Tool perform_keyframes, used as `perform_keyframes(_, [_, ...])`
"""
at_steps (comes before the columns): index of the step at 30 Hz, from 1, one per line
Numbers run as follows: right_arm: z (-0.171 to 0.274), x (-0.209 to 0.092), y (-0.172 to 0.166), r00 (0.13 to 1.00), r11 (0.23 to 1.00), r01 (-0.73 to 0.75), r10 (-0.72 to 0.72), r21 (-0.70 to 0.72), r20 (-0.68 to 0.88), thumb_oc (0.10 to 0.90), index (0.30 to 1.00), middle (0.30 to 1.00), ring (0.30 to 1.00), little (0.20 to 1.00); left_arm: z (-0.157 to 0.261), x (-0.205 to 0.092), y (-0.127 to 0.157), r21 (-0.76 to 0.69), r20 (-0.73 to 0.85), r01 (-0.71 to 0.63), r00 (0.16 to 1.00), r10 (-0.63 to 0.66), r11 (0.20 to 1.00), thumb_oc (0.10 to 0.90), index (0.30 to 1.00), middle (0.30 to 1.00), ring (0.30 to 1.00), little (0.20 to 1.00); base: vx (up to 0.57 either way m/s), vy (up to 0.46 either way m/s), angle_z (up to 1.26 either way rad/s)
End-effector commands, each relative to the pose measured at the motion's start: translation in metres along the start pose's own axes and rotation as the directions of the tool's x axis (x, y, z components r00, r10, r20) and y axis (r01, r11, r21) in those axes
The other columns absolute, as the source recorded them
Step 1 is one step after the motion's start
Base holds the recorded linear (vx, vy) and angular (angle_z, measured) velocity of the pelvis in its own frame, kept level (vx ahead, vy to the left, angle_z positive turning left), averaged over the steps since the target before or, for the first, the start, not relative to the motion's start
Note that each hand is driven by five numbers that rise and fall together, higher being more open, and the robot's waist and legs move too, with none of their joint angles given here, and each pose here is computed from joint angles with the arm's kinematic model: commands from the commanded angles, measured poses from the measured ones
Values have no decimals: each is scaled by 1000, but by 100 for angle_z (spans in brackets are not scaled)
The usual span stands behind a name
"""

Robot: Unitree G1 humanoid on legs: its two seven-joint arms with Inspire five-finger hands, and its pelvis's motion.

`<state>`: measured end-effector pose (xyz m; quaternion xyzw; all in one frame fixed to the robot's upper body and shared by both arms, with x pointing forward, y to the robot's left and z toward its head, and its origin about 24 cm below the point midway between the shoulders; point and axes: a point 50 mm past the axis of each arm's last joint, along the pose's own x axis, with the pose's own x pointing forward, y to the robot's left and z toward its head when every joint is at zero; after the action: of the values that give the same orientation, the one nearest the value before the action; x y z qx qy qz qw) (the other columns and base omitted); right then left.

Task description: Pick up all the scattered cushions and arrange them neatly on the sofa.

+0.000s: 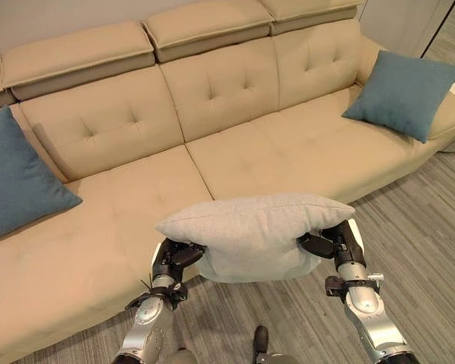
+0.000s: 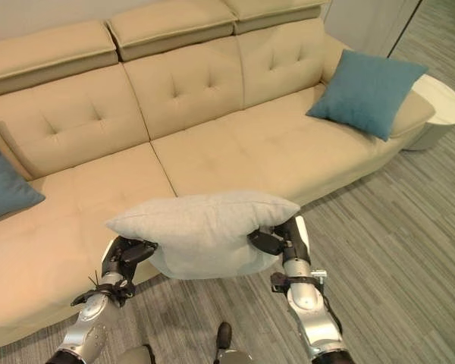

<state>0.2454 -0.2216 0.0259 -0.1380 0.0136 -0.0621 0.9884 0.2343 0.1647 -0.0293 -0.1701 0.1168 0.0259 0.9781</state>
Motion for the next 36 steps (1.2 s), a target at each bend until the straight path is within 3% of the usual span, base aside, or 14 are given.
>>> perform_keyframes(1, [82,5,34,895,981,-182,141,58,424,400,300,300,300,300,49,10,-95,52,244,426,872,-425,903,400,300,300,300,300,134,-41,21])
perform_keyframes(8, [79,9,38,905,982,-175,130,76,406,400,300,300,300,300,47,9,-89,69,236,407,881,-411,911,400,300,300,300,300,239,-3,-2])
perform_keyframes(17, [84,11,60,885,958,-272,215,84,414,400,300,300,300,300,52,6,-72,82,244,366,894,-375,927,400,300,300,300,300,175,82,-24])
perform_keyframes(36, [78,6,43,897,973,-218,167,80,409,400,300,300,300,300,46,8,-82,36,240,399,886,-396,916,400,300,300,300,300,112,-164,44])
